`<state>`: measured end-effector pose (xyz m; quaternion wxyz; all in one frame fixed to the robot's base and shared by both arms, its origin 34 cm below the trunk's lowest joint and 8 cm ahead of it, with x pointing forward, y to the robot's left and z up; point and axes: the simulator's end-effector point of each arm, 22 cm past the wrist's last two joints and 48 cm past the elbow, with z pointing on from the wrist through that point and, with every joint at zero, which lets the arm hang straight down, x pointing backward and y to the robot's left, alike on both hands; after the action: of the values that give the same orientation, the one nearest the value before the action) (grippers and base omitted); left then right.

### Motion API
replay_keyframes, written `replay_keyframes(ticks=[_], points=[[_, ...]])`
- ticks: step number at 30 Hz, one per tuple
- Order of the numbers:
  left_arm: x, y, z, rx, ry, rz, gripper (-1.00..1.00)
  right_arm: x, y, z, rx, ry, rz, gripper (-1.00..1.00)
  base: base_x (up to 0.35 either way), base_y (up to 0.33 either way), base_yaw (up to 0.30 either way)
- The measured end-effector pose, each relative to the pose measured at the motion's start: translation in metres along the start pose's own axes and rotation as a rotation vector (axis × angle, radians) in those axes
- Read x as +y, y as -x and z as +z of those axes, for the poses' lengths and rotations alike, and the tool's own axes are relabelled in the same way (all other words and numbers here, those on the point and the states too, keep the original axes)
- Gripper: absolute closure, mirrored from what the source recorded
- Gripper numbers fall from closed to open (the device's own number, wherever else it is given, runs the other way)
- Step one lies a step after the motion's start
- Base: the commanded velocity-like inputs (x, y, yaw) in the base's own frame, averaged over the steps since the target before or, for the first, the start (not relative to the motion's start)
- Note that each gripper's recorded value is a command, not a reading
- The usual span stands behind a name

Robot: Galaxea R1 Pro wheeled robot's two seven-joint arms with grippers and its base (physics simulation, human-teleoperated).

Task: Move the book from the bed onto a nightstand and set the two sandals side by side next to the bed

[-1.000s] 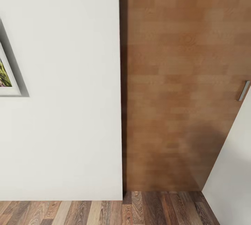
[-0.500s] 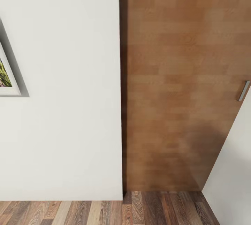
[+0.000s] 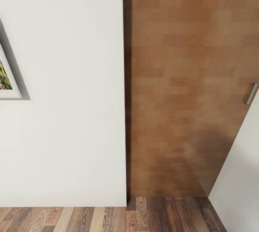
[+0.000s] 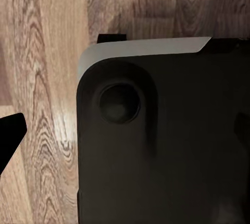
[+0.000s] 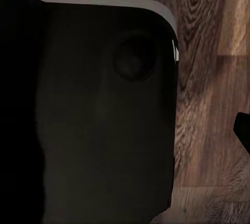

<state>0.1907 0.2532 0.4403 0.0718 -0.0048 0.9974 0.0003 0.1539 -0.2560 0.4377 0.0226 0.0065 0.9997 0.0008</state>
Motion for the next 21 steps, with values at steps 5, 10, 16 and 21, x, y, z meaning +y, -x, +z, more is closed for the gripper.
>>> replay_keyframes(ticks=[5, 10, 16, 21], points=[[0.001, 0.036, -0.002, -0.136, 0.002, 0.000, -1.00, -0.001, 0.049, -0.002, -0.112, -0.001, -0.001, -1.00, 0.000, 0.000, 0.000], [0.001, 0.043, -0.002, -0.157, 0.003, 0.000, -1.00, -0.001, 0.074, -0.004, -0.165, -0.002, -0.003, -1.00, 0.000, 0.000, 0.000], [0.001, 0.045, -0.002, -0.161, 0.003, 0.000, -1.00, -0.001, 0.078, -0.005, -0.175, -0.001, -0.002, -1.00, 0.000, 0.000, 0.000], [0.002, 0.045, -0.002, -0.164, 0.003, -0.001, -1.00, -0.001, 0.079, -0.005, -0.176, -0.001, -0.001, -1.00, 0.000, 0.000, 0.000]])
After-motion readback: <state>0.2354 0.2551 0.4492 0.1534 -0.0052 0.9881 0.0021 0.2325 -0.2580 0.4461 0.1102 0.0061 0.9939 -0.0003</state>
